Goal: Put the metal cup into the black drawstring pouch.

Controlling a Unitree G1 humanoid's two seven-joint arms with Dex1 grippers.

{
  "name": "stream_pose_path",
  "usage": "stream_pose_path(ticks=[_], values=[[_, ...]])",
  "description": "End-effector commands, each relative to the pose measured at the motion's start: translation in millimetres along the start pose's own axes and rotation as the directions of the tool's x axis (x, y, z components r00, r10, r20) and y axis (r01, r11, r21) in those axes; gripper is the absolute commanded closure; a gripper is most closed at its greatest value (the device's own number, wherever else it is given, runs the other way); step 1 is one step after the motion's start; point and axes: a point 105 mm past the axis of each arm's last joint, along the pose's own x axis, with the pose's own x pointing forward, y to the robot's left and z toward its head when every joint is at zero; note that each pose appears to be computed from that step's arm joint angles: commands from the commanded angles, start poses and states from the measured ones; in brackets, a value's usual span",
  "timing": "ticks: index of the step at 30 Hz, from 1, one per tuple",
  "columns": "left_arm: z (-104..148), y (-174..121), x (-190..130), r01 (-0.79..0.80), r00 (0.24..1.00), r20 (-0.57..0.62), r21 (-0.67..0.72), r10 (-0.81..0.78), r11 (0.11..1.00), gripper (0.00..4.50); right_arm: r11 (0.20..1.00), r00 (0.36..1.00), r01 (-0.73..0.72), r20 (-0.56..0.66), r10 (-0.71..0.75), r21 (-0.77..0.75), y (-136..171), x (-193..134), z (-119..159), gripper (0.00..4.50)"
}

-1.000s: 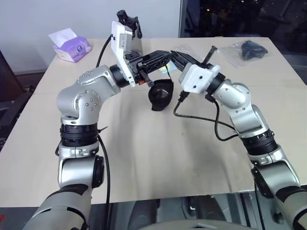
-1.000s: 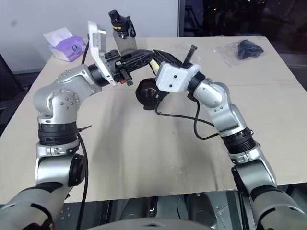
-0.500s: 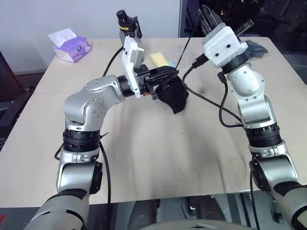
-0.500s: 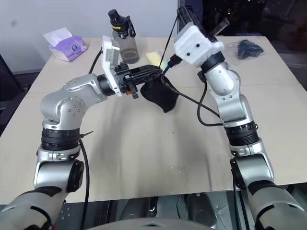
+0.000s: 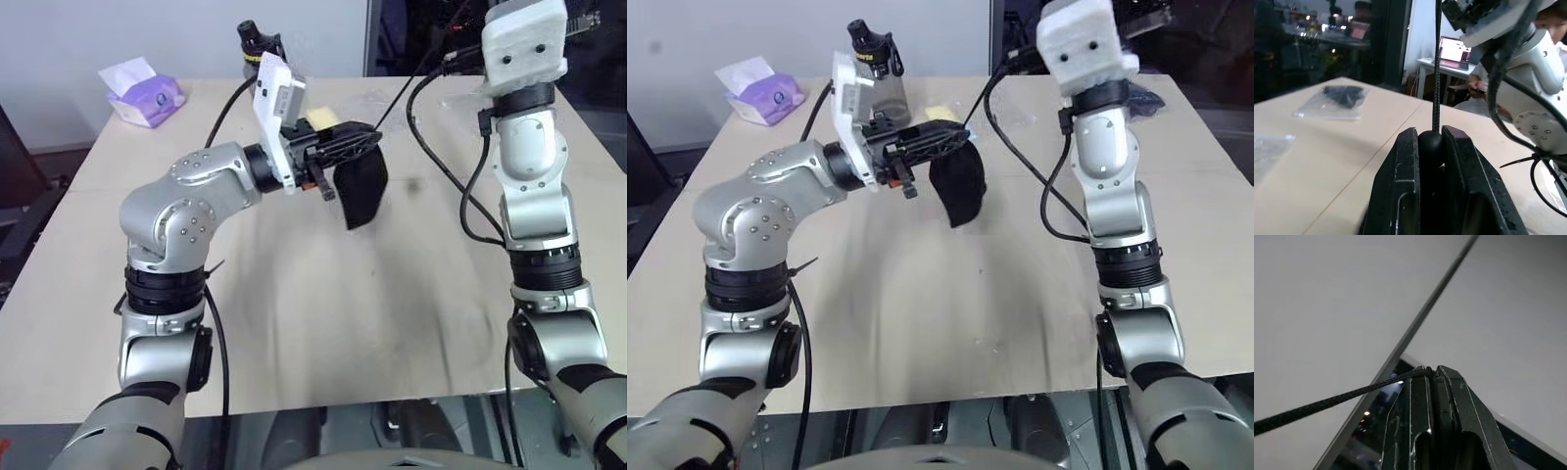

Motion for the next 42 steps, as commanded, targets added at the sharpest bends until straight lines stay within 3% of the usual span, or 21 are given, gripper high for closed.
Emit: stream_pose_path(ticks=[1,6,9,11,16,23,25,28,29,31,35,39,41,42], values=[[-26,12,-13,-0.042,0.997,-0.069,-0.091,0.035,0.995,3.04,0.971,0.968,0.239,0.073,-0.241,0.026,-64,14,21,4.50],[-24,22,-14,-0.084,0.996,-0.039,-0.068,0.081,0.994,0.61,0.990,0.999,-0.043,0.030,0.040,0.133,-8,8,11,4.50],[-24,19,-17,-0.061,0.998,-0.024,-0.079,0.059,0.995,0.61,0.945,0.969,-0.243,0.006,0.248,0.217,31,-10,4,4.50],[-28,21,-21,-0.080,0.996,-0.038,-0.076,0.078,0.994,0.61,0.925,0.956,-0.282,-0.011,0.294,0.255,39,-22,1,4.50],[-39,32,-37,-0.150,0.987,-0.074,-0.066,0.145,0.986,0.61,0.906,0.936,-0.333,-0.022,0.351,0.261,42,-32,-4,4.50],[-74,40,-94,-0.266,0.945,-0.216,-0.077,0.244,0.961,0.61,0.879,0.902,-0.367,-0.116,0.417,0.303,37,-57,-28,4.50],[-82,42,-109,-0.301,0.931,-0.243,-0.081,0.274,0.950,0.61,0.834,0.858,-0.423,-0.140,0.494,0.353,41,-73,-35,4.50],[-98,40,-128,-0.330,0.909,-0.293,-0.068,0.297,0.942,0.54,0.661,0.701,-0.532,-0.163,0.695,0.529,64,-121,-46,3.54],[-105,37,-134,-0.331,0.905,-0.307,-0.076,0.294,0.940,0.54,0.613,0.637,-0.569,-0.179,0.750,0.548,68,-144,-52,3.00],[-113,32,-141,-0.327,0.903,-0.323,-0.085,0.284,0.941,0.54,0.584,0.573,-0.594,-0.219,0.790,0.553,64,-172,-64,2.18],[-116,28,-153,-0.354,0.883,-0.345,-0.048,0.317,0.934,0.54,0.510,0.487,-0.587,-0.228,0.843,0.629,40,-211,-74,2.18],[-122,36,-159,-0.422,0.832,-0.357,0.092,0.425,0.902,0.54,0.407,0.410,-0.569,-0.183,0.894,0.714,11,-249,-80,2.18],[-120,38,-158,-0.427,0.829,-0.338,0.133,0.446,0.894,0.54,0.404,0.360,-0.509,-0.238,0.902,0.760,-3,-266,-95,2.18],[-120,38,-157,-0.427,0.830,-0.329,0.145,0.451,0.892,0.54,0.389,0.366,-0.459,-0.229,0.902,0.799,-11,-273,-100,2.18]])
